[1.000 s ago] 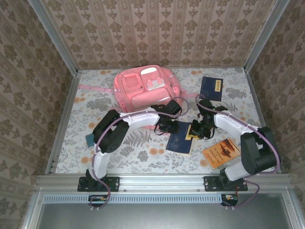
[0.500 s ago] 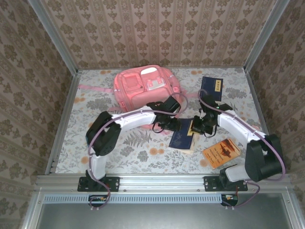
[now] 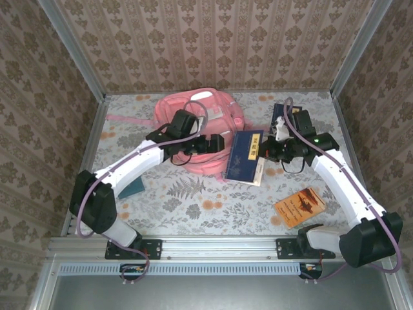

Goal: Pack the student bag

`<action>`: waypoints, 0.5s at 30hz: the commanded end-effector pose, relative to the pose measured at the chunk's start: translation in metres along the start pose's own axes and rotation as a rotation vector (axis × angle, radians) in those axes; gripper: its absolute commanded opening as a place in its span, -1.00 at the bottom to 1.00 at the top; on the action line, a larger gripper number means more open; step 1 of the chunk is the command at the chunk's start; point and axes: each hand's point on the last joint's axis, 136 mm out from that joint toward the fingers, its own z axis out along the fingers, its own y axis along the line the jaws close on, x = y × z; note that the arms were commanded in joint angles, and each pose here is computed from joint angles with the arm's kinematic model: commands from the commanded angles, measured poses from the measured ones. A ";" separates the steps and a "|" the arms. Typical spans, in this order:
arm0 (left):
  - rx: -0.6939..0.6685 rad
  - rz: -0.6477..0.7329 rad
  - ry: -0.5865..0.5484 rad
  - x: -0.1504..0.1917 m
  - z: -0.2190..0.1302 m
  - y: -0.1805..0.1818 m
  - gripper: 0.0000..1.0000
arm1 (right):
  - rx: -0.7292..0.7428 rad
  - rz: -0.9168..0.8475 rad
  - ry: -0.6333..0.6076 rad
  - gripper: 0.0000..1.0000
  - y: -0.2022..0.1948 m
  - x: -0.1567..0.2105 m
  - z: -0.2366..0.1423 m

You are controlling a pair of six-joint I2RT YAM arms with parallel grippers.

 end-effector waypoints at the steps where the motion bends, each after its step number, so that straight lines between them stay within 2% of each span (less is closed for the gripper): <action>1: 0.190 0.002 -0.023 -0.007 -0.016 -0.028 1.00 | -0.234 -0.072 -0.001 -1.00 0.051 -0.011 -0.012; 6: 0.379 -0.041 -0.024 -0.012 -0.024 -0.043 1.00 | -0.384 -0.066 0.042 -1.00 0.078 -0.015 -0.011; 11: 0.513 -0.042 0.001 -0.012 -0.028 -0.062 0.98 | -0.460 -0.054 0.066 -1.00 0.088 -0.018 -0.009; 13: 0.524 -0.039 -0.001 -0.013 -0.030 -0.064 0.91 | -0.460 -0.051 0.067 -1.00 0.088 -0.018 -0.007; 15: 0.529 -0.040 -0.001 -0.012 -0.032 -0.064 0.70 | -0.454 -0.049 0.068 -1.00 0.086 -0.019 -0.005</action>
